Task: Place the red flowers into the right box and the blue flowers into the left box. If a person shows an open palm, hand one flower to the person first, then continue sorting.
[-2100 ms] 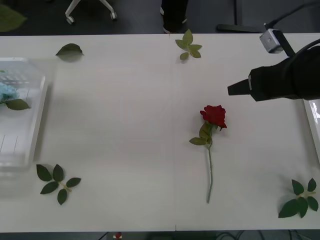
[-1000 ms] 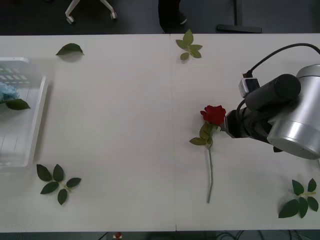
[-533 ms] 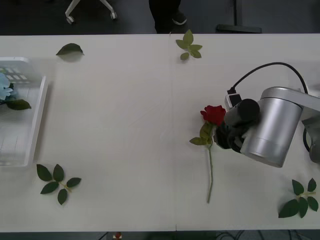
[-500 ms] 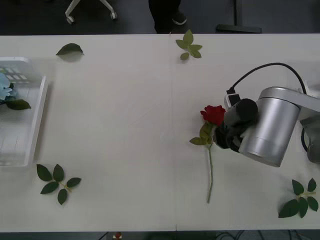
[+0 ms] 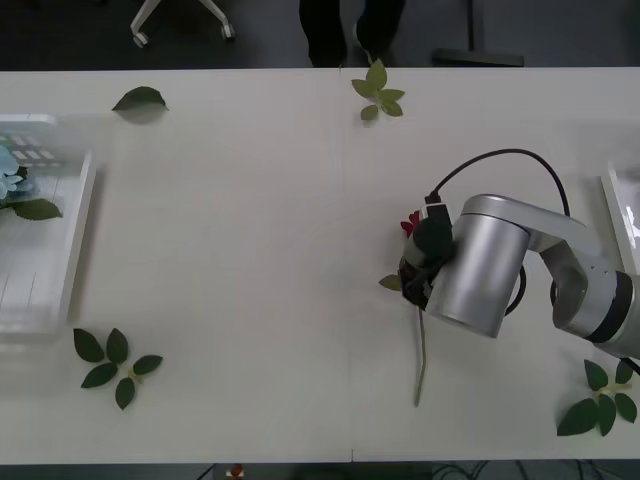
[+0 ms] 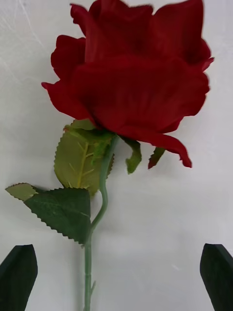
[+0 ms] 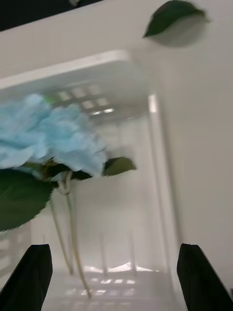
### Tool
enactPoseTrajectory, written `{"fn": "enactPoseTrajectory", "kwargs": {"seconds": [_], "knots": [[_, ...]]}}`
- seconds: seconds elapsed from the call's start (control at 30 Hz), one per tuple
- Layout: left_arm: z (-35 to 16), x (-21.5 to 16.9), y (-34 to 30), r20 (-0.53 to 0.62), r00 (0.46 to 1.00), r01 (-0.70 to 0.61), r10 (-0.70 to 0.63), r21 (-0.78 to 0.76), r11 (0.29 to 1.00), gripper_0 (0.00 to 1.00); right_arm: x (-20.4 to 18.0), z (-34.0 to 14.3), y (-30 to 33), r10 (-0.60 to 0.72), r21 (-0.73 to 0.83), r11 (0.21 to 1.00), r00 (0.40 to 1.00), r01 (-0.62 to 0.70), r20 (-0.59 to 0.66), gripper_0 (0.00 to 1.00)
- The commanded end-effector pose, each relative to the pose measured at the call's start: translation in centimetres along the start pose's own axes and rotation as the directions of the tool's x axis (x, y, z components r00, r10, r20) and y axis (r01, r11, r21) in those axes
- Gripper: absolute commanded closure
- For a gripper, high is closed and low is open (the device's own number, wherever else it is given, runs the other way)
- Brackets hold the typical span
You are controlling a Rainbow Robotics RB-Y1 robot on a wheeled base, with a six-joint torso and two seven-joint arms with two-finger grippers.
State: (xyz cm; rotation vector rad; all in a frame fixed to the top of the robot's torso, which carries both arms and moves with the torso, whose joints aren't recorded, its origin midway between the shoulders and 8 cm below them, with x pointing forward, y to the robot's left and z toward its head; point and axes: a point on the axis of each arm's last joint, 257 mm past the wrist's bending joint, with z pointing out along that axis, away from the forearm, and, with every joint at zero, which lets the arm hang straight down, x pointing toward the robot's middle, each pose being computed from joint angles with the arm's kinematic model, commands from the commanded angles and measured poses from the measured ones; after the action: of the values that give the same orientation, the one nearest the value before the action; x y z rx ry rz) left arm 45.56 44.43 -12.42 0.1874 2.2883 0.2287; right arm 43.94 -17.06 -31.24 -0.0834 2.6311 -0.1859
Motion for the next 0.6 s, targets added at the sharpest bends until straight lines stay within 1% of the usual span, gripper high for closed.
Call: {"fn": "enactPoseTrajectory", "kwargs": {"seconds": [0.03, 0.17, 0.3, 0.4, 0.47, 0.5, 0.57, 0.6], "knots": [[-1.0, -4.2, -4.5, 0.097, 0.992, -0.087, 0.078, 0.092, 0.992, 0.26, -1.9, -0.1, 1.0, 0.035, 0.0, 0.999, 0.999, -0.035, 0.037, 0.02], [-1.4, -5.3, -8.3, 0.156, 0.971, -0.211, 0.182, 0.195, 0.958, 0.26, -2.0, 0.7, 1.3, 0.043, 0.005, 0.999, 0.999, -0.043, 0.033, 0.02], [-2.0, -5.5, -11.3, 0.211, 0.946, -0.298, 0.244, 0.28, 0.913, 0.26, -1.8, 1.1, 1.6, 0.043, 0.003, 0.999, 0.999, -0.043, 0.03, 0.03], [-2.6, -5.5, -13.7, 0.268, 0.914, -0.386, 0.306, 0.334, 0.86, 0.26, -1.6, 1.4, 1.5, 0.041, 0.013, 0.999, 0.999, -0.041, 0.027, 0.03], [-3.2, -5.7, -16.4, 0.334, 0.878, -0.458, 0.342, 0.382, 0.803, 0.26, -1.2, 1.6, 1.5, 0.042, 0.017, 0.999, 0.999, -0.042, 0.02, 0.02], [-3.3, -5.7, -17.0, 0.349, 0.871, -0.471, 0.346, 0.394, 0.789, 0.26, -1.1, 1.7, 1.4, 0.039, 0.019, 0.999, 0.999, -0.04, 0.019, 0.03], [-4.1, -6.0, -20.1, 0.417, 0.831, -0.538, 0.369, 0.433, 0.723, 0.26, -0.8, 2.0, 1.3, 0.043, 0.028, 0.999, 0.999, -0.043, 0.011, 0.02], [-4.2, -6.0, -20.9, 0.433, 0.822, -0.552, 0.37, 0.442, 0.707, 0.26, -0.7, 2.1, 1.2, 0.043, 0.031, 0.999, 0.999, -0.044, 0.008, 0.03]]}}
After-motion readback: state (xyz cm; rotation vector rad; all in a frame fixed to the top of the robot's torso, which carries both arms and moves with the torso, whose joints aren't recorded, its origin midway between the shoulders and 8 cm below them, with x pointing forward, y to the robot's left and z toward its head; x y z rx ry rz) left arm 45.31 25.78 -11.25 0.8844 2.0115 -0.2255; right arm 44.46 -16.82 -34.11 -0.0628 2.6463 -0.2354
